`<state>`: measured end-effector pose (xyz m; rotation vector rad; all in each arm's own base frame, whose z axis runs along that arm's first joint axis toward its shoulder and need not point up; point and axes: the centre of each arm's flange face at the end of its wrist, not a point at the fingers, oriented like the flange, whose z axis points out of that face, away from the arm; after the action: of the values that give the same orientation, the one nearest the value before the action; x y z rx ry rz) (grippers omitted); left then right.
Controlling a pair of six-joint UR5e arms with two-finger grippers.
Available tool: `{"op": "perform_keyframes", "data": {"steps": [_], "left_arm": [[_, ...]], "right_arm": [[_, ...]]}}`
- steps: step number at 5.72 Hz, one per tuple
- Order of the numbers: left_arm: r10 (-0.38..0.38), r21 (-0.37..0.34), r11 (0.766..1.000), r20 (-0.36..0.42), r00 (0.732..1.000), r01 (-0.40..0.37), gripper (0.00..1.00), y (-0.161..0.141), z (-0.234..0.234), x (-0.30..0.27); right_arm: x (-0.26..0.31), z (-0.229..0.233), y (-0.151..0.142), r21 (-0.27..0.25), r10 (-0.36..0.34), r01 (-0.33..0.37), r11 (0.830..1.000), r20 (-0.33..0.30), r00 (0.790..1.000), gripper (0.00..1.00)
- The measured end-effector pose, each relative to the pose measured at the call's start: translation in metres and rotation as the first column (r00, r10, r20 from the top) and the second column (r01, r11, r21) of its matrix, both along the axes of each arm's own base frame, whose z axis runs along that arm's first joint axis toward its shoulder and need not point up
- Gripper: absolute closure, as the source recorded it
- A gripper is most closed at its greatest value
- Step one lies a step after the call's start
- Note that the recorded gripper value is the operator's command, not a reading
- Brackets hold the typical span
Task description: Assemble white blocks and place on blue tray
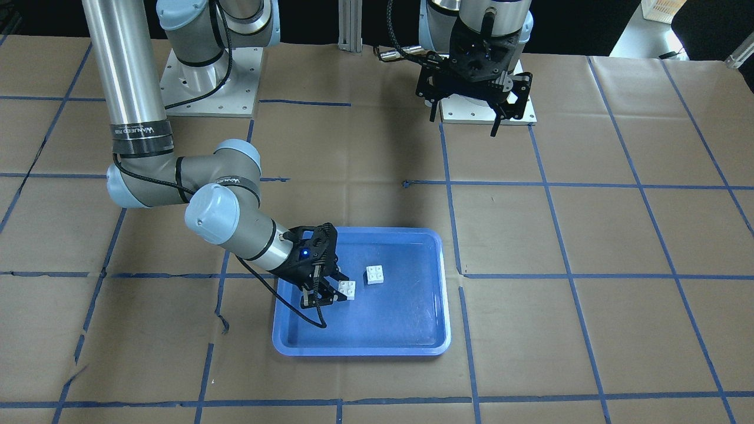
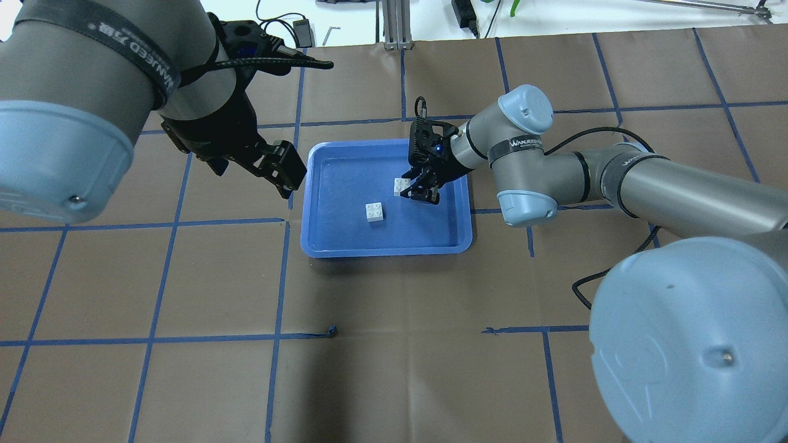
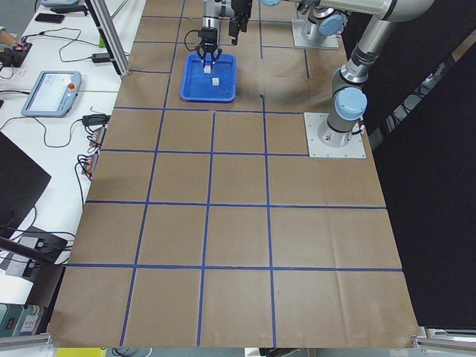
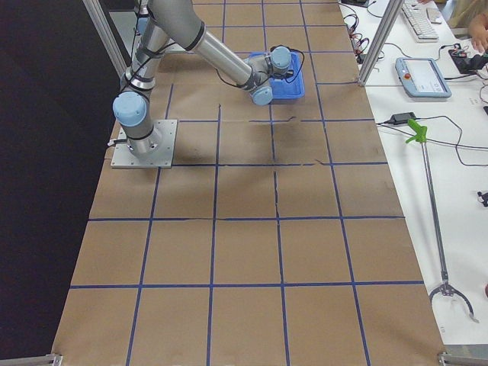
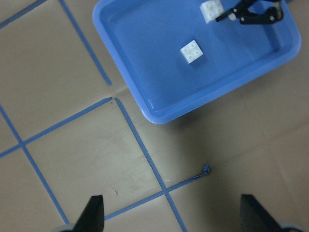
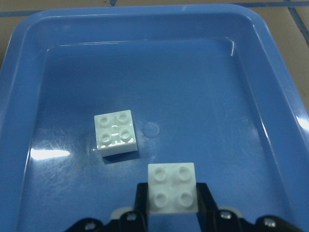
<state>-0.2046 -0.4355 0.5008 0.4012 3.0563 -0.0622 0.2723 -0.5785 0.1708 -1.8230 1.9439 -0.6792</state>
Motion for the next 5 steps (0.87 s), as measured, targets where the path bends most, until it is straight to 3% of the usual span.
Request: {"op": "perform_keyframes", "data": {"steps": [1,2,5], "left_arm": [[0.115,-0.016,0.993,-0.003,0.993,-0.115,0.01,0.001,0.004,0.002],[0.167,-0.029,0.985,-0.009,0.986,-0.167,0.01,0.000,0.005,0.002],[0.180,-0.029,0.983,-0.004,0.984,-0.181,0.01,-0.002,0.000,0.003]], "right_arm": [[0.009,-0.007,0.004,0.000,0.015,-0.015,1.000,-0.002,1.000,0.81],[0.016,-0.010,0.006,0.000,0.024,-0.024,1.000,-0.003,1.000,0.81],[0.016,-0.016,0.015,0.010,0.026,-0.026,1.000,-0.005,1.000,0.81]]}}
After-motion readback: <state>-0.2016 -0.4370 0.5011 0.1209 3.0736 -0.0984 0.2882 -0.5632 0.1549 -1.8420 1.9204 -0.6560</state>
